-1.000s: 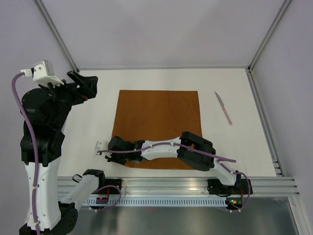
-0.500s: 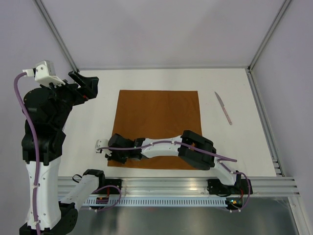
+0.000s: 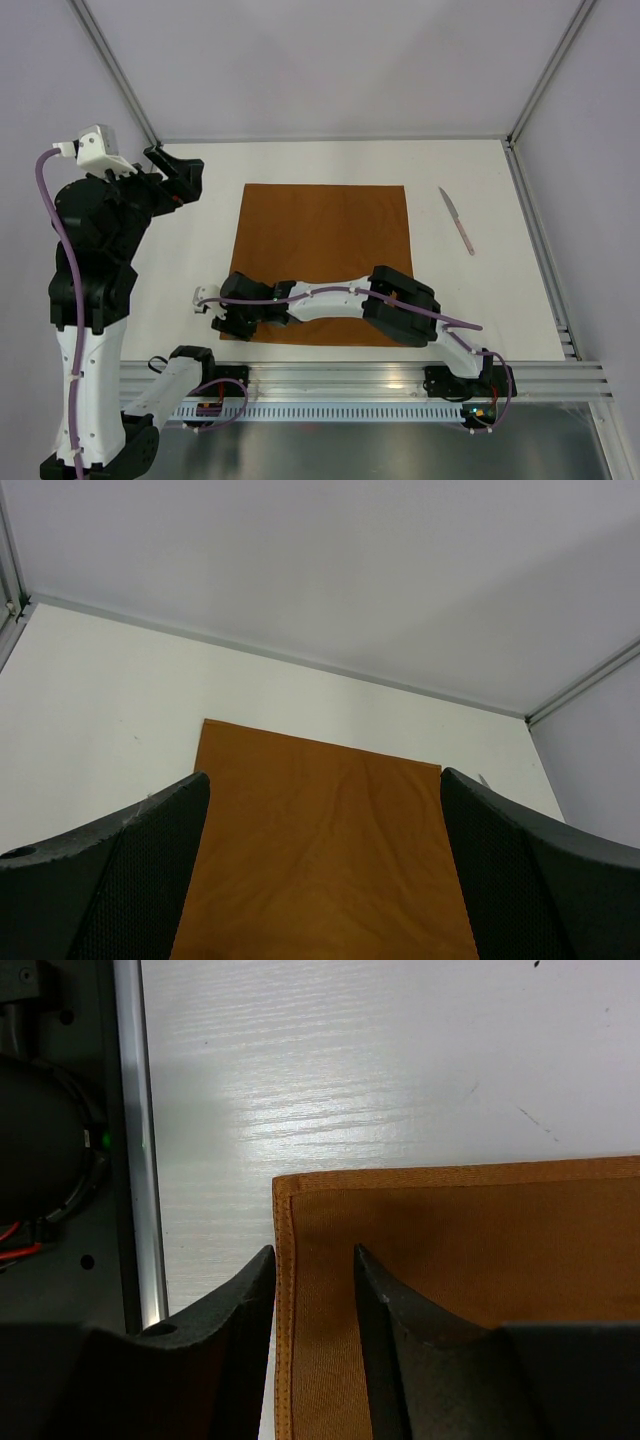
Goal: Fold the napkin, place the utensils inside, and roll it up
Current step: Fold the napkin at the center of the board.
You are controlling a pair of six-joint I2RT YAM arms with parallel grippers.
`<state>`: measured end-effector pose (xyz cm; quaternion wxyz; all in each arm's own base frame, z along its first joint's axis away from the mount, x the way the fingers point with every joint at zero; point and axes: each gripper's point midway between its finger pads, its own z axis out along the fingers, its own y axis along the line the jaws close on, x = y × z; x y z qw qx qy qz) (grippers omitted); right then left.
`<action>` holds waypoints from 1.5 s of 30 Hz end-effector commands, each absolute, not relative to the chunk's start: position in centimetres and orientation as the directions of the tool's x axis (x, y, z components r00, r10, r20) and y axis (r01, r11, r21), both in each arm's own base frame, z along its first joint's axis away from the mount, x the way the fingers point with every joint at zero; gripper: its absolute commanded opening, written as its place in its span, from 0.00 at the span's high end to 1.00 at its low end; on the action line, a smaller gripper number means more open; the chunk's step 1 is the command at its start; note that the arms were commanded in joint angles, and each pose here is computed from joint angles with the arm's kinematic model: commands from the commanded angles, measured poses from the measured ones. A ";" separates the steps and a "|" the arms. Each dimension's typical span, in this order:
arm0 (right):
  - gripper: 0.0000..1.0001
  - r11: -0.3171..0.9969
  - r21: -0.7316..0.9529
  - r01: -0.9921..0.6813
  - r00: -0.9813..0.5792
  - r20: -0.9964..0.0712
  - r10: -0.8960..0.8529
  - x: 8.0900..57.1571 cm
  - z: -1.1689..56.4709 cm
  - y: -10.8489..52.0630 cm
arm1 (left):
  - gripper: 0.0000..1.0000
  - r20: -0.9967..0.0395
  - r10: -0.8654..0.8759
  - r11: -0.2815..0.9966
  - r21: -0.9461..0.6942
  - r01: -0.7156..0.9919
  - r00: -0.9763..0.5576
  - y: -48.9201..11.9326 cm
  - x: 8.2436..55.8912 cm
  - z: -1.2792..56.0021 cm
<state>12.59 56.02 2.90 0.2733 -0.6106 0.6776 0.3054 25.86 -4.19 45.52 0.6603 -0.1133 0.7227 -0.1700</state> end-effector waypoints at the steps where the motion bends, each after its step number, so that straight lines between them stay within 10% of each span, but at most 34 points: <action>1: 0.57 0.049 0.101 -0.994 -0.108 -0.745 -0.658 12.2 1.6 56.2 | 0.00 -0.922 -0.379 0.922 -0.384 0.049 -0.082 -3.8 25.9 45.8; 9: 0.60 0.072 0.073 -0.995 -0.102 -0.702 -0.705 12.6 -1.6 54.9 | 0.00 -0.921 -0.380 0.922 -0.385 0.049 -0.085 -3.8 26.2 45.5; 24: 1.00 0.103 0.025 -0.994 -0.092 -0.680 -0.728 14.0 -2.2 54.2 | 0.00 -0.919 -0.384 0.920 -0.389 0.046 -0.092 -3.9 26.4 45.1; 45: 0.99 0.157 0.130 -0.979 -0.197 -0.800 -0.567 18.5 10.5 55.1 | 0.00 -0.919 -0.382 0.921 -0.387 0.043 -0.096 -3.9 26.8 45.0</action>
